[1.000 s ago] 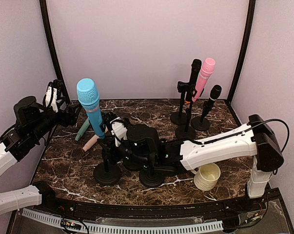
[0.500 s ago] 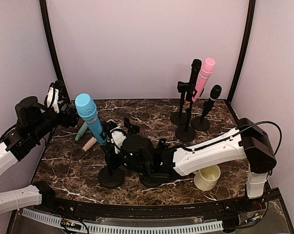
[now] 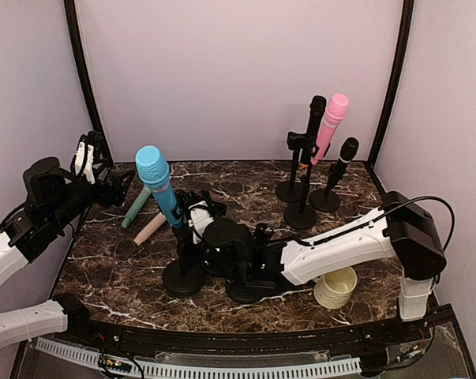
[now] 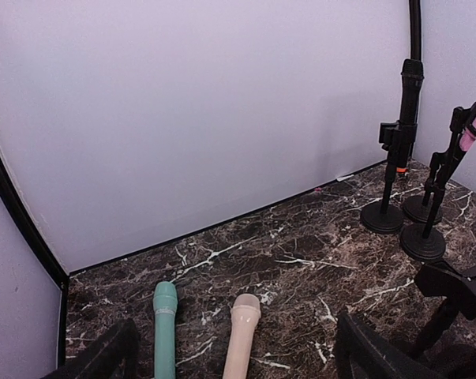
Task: Remove the microphone from the stand
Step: Place the microphone stand with the microphone at the center of the board, then hold the microphone on the microphone stand.
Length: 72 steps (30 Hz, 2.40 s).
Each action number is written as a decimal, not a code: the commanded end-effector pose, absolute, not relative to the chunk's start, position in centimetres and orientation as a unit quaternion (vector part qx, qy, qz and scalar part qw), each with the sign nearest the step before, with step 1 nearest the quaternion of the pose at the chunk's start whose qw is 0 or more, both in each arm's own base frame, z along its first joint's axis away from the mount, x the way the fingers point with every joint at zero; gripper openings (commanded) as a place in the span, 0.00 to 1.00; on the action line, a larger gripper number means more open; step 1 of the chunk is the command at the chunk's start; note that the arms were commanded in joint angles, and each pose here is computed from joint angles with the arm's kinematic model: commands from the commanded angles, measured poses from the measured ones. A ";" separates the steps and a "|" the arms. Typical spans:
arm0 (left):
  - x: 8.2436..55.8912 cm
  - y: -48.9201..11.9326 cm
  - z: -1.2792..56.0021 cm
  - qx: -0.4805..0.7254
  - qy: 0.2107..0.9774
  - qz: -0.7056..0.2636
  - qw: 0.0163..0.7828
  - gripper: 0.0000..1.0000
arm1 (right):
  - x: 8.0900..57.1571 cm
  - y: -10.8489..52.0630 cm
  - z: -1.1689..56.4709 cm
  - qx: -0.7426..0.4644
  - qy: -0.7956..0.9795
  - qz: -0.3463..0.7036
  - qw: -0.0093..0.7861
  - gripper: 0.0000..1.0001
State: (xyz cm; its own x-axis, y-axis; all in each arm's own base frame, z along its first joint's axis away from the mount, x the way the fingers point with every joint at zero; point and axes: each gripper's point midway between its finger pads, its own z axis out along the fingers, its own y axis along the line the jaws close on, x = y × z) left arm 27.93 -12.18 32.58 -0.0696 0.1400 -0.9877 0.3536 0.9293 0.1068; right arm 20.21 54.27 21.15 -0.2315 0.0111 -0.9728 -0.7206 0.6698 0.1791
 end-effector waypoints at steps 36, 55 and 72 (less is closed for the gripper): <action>27.0 -13.0 32.8 0.199 0.708 -0.096 0.671 0.88 | 26.3 49.7 23.5 -0.141 0.730 0.212 0.634 0.43; 23.6 -18.9 31.9 0.339 0.665 -0.227 0.625 0.88 | 19.5 46.6 29.5 -0.231 0.676 0.343 0.610 0.85; 19.9 -21.7 32.4 0.333 0.636 -0.362 0.595 0.87 | 21.1 41.5 35.3 -0.336 0.616 0.472 0.535 0.97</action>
State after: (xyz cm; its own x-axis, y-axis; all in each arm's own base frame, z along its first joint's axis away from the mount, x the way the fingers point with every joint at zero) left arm 20.87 -21.43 31.16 -0.0556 0.0846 -0.9949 0.8396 0.5432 -0.0007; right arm 22.07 40.81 33.92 -0.1774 0.1178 -0.9771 -0.8686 0.4480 0.2117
